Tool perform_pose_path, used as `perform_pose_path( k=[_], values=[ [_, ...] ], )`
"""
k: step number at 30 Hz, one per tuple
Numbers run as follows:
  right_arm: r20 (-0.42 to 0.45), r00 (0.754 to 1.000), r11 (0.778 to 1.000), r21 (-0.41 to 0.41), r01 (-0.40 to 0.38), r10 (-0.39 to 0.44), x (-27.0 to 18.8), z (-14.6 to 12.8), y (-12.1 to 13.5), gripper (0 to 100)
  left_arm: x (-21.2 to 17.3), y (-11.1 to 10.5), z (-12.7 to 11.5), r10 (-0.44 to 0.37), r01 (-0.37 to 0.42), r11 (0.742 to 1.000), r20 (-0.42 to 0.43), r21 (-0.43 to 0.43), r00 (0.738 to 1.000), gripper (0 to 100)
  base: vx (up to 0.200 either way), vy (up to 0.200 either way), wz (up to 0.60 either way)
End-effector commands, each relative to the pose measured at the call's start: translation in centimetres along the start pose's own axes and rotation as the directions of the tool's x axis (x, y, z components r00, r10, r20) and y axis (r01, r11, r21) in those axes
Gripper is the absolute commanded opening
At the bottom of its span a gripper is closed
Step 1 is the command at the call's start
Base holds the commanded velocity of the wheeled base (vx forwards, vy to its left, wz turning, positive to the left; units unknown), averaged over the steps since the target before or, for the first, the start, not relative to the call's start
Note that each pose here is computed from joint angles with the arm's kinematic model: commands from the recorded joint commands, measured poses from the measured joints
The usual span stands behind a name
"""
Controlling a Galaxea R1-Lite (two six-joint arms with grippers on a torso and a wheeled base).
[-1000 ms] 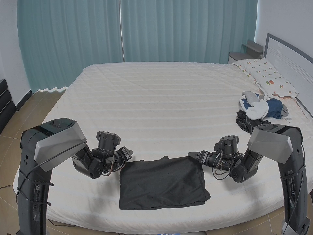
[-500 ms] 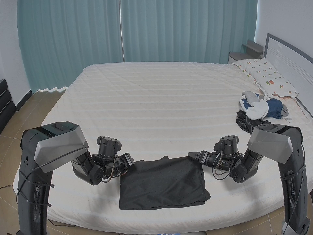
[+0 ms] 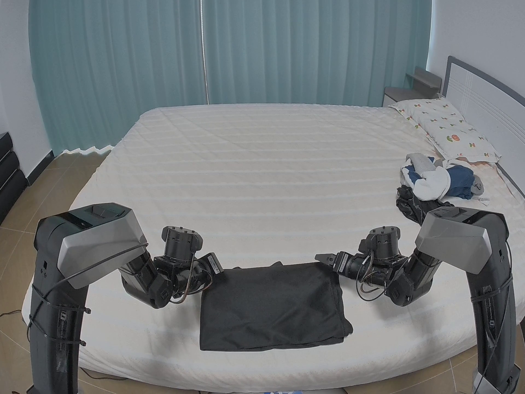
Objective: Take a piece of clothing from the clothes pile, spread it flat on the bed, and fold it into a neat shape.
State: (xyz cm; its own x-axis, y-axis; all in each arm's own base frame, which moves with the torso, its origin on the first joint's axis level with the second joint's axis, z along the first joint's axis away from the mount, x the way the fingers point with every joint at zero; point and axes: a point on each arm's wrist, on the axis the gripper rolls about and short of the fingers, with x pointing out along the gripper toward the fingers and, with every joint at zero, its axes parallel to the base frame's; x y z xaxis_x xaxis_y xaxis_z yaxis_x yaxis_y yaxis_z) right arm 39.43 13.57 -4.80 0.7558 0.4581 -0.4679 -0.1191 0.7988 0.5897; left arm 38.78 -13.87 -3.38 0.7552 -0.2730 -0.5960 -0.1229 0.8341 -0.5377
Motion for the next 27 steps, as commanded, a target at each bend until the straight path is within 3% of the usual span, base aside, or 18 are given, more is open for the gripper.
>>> perform_pose_path(
  k=[1, 22, 23, 27],
  values=[
    [-0.001, 1.000, 1.000, -0.001, -0.001, 0.001, 0.03, -0.03, 0.04, 100, 0.30, 0.28, 0.16, 0.007, -0.007, 1.000, 0.005, -0.004, 1.000, 0, 0.000, 0.000, 0.00],
    [0.007, 1.000, 1.000, -0.001, 0.007, -0.007, 0.00, 0.03, 0.06, 100, 0.91, 0.61, 0.29, 0.016, -0.016, 1.000, 0.007, -0.011, 1.000, 0, 0.000, 0.000, 0.00],
    [0.007, 1.000, 1.000, -0.001, 0.007, -0.007, 0.00, 0.03, 0.06, 100, 0.91, 0.61, 0.29, 0.016, -0.016, 1.000, 0.007, -0.011, 1.000, 100, 0.000, 0.000, 0.00],
    [0.010, 1.000, 1.000, 0.000, 0.008, -0.008, -0.03, 0.11, 0.04, 100, 0.87, 0.63, 0.26, 0.021, -0.021, 1.000, 0.001, -0.012, 1.000, 100, 0.000, 0.000, 0.00]
  ],
)
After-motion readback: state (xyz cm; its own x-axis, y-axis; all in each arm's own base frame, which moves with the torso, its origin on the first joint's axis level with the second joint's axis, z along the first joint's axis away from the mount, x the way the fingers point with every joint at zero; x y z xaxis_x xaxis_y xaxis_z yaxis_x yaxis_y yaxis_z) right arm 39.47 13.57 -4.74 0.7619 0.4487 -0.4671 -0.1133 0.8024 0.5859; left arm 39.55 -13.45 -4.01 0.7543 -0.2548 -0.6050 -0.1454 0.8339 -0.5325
